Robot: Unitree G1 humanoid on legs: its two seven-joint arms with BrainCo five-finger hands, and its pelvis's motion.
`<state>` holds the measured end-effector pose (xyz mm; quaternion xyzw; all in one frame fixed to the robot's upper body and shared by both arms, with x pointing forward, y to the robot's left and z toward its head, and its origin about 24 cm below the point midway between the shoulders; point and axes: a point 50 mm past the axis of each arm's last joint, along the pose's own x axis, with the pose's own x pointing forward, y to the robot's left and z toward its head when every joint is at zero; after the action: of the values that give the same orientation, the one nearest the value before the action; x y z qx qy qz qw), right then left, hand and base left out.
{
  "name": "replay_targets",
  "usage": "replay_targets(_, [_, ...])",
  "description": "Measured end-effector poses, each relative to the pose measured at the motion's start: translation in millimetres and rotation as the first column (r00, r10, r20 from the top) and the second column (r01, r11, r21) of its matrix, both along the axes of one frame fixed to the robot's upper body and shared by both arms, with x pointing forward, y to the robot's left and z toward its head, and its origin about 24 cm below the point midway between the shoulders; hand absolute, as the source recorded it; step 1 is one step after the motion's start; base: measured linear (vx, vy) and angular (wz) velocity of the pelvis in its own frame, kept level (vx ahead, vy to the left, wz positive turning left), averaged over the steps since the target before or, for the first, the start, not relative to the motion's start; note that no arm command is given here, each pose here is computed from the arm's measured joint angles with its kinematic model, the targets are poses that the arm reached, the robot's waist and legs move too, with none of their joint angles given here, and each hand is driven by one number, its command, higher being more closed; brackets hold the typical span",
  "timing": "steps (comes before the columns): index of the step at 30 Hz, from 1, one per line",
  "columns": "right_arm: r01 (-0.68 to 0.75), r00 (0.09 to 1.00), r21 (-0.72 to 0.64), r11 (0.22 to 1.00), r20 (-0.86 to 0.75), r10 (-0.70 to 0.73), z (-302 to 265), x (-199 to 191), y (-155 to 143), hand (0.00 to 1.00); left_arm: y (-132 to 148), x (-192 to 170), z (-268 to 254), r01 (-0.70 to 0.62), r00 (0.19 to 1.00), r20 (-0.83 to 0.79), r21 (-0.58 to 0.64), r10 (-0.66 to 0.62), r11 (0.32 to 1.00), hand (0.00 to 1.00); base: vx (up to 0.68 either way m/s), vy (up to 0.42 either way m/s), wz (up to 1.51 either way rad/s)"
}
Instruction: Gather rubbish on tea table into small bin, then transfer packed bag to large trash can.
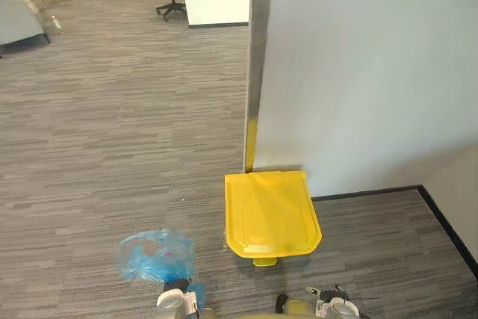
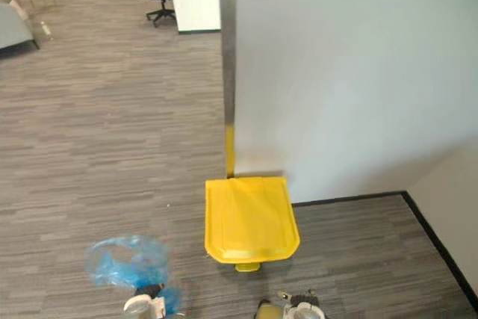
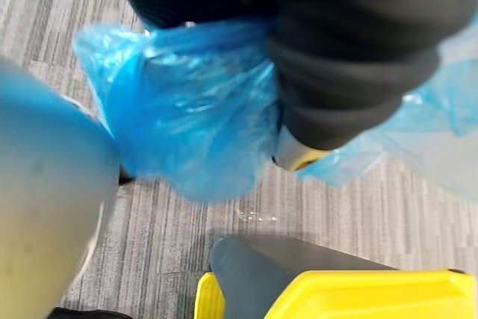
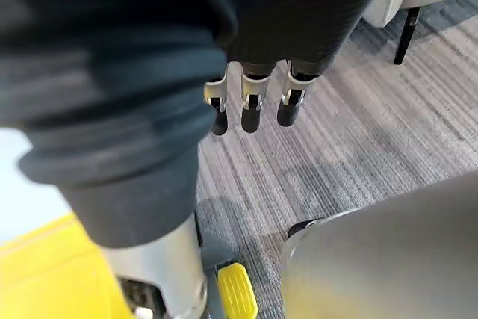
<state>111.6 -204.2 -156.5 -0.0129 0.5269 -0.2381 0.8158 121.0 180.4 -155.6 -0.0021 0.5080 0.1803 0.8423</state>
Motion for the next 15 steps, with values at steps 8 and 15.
replay_targets(8, [-0.015,1.0,0.008,1.0,0.003,0.015,-0.2,2.1,4.7,0.0,-1.7,3.6,0.4,0.073,0.997,-0.009,0.028,-0.073,0.997,1.0,0.0,0.054,-0.33])
replay_targets(15, [-0.029,1.0,0.025,0.999,-0.002,0.029,-1.6,0.7,13.0,0.0,-3.0,9.8,3.4,0.061,0.998,0.023,0.025,-0.061,0.998,1.0,-0.06,-0.009,-0.28])
